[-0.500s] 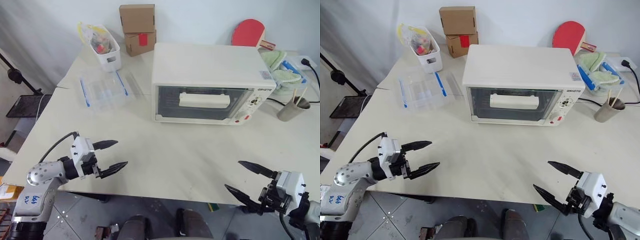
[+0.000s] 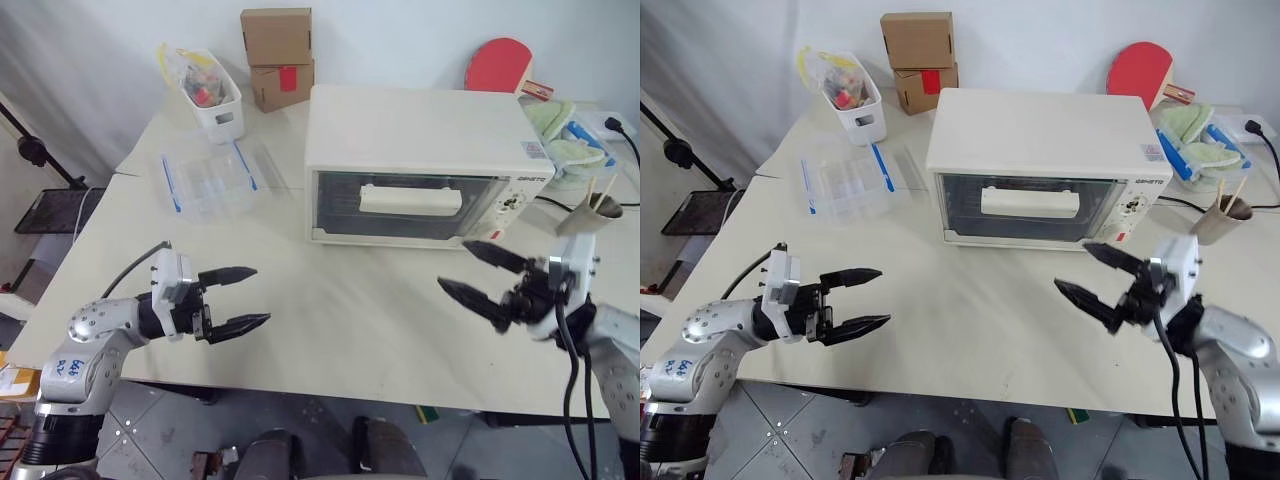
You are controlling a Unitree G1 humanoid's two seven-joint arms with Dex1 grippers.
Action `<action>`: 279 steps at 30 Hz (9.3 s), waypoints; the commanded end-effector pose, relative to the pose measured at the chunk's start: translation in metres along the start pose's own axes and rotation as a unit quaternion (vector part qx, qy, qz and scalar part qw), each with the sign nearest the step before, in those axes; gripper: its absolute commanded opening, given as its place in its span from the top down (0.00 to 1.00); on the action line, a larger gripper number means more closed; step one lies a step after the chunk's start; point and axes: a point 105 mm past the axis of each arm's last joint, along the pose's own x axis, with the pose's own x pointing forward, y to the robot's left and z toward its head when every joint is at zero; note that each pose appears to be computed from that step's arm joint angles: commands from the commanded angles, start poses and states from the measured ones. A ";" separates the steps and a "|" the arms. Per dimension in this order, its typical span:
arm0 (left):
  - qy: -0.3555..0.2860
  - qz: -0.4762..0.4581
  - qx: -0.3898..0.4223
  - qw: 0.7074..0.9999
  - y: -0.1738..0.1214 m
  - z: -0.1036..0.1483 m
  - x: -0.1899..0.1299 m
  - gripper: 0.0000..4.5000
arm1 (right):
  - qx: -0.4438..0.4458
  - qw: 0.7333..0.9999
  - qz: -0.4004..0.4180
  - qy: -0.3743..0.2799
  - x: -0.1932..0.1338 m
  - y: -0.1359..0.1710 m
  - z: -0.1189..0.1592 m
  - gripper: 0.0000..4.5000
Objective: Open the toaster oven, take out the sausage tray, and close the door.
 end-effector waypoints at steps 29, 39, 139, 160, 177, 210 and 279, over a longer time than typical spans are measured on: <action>-0.117 -0.001 -0.013 0.993 0.051 0.061 0.058 0.52 | -0.217 0.962 0.149 0.078 -0.007 0.030 -0.025 0.00; -0.115 -0.015 0.017 0.993 0.056 0.045 0.113 0.99 | -0.245 0.958 0.131 0.074 -0.005 0.026 -0.028 0.00; -0.135 0.029 0.054 0.989 0.072 0.050 0.125 0.00 | -0.607 0.775 -0.152 0.086 0.111 -0.015 -0.003 1.00; -0.112 0.038 -0.128 0.985 0.065 0.024 0.073 0.00 | -0.606 0.779 -0.109 0.116 0.049 0.053 -0.021 1.00; -0.077 -0.022 -0.496 0.864 0.045 0.035 0.053 0.00 | -0.629 0.777 -0.012 0.036 0.065 0.073 -0.015 1.00; -0.111 0.042 -0.647 0.754 0.040 0.007 0.040 1.00 | -0.560 0.825 0.051 -0.054 0.075 0.087 -0.002 0.48; -0.281 0.220 -0.603 0.713 -0.012 -0.029 -0.053 1.00 | -0.063 0.996 0.000 -0.065 -0.022 -0.007 0.027 0.96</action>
